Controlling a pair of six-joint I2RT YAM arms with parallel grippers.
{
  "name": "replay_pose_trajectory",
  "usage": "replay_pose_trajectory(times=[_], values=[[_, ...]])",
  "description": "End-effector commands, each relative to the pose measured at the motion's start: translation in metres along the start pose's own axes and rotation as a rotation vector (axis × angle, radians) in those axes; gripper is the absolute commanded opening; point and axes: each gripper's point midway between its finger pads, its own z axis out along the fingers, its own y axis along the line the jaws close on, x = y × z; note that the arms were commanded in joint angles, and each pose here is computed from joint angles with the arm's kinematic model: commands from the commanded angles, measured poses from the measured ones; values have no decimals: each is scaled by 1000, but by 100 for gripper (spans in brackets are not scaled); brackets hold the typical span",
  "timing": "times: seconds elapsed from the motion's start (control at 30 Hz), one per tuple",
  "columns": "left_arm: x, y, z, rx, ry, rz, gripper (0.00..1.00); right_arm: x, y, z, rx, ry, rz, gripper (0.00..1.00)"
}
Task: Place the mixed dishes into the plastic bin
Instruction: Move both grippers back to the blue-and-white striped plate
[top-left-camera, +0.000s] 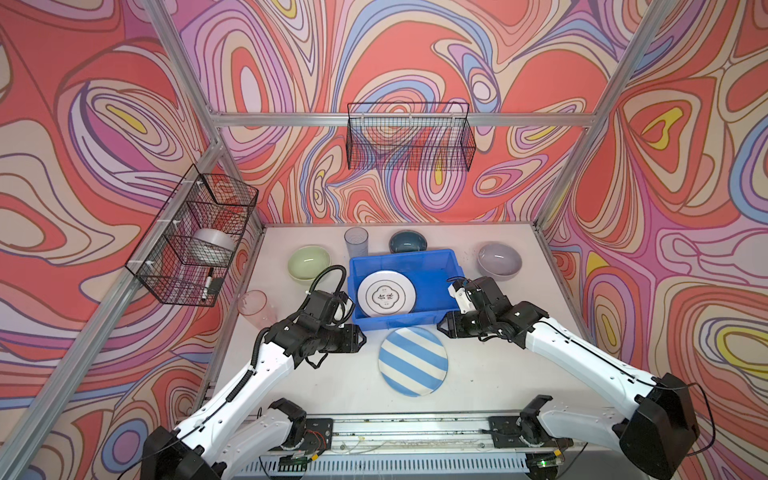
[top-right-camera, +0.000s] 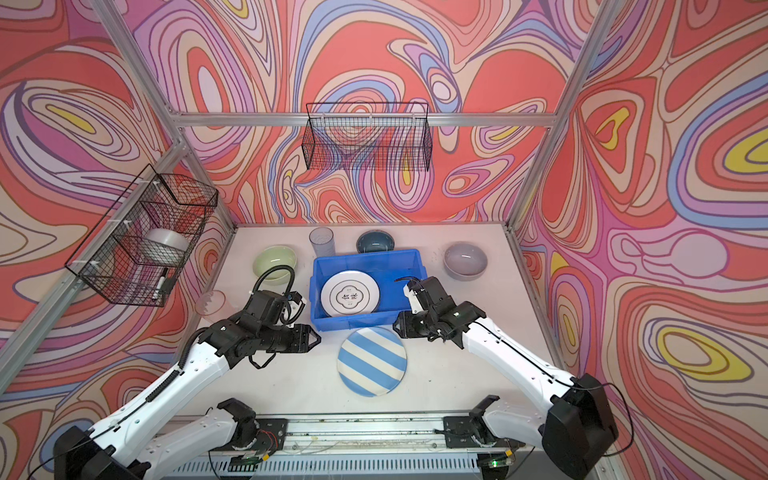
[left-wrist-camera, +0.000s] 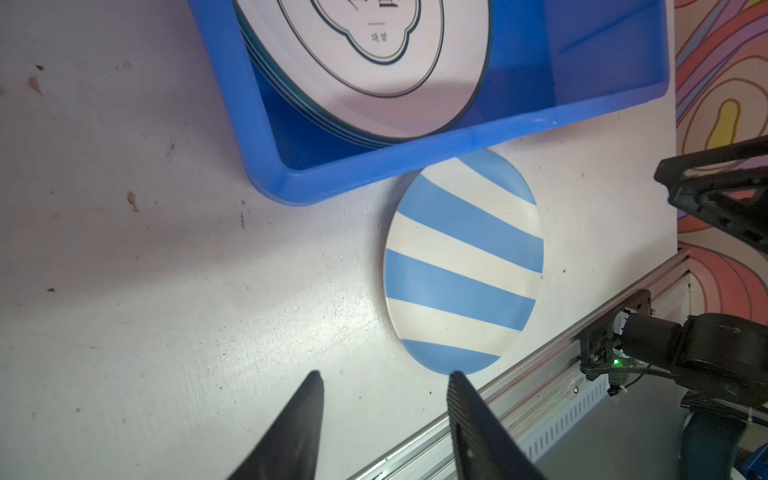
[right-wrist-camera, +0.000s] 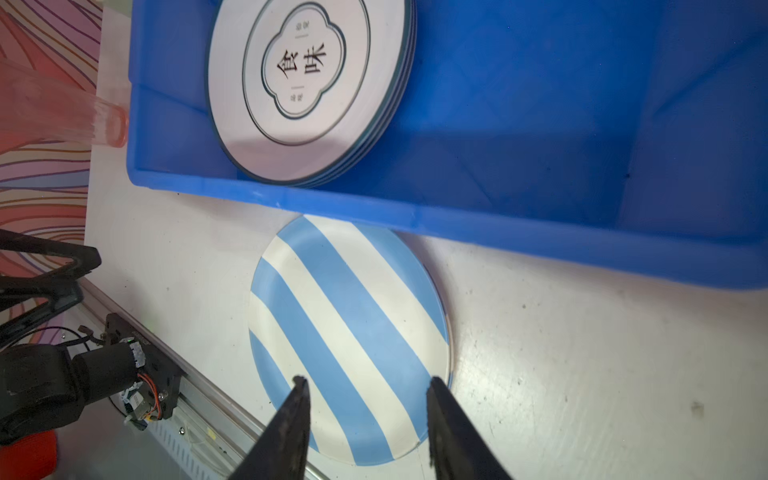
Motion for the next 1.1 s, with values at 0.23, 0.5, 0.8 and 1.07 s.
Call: replay_pose_trajectory(times=[0.23,0.5,0.8,1.07], values=[[23,-2,28,-17,18,-15,44,46,-18,10,-50,10,132,40],[25,0,47,-18,42,-23,35,69,-28,29,-82,42,160,37],[27,8,67,-39,45,-70,27,82,-31,48,-112,97,172,34],[28,8,77,-56,64,-45,27,85,-33,55,-112,106,178,33]])
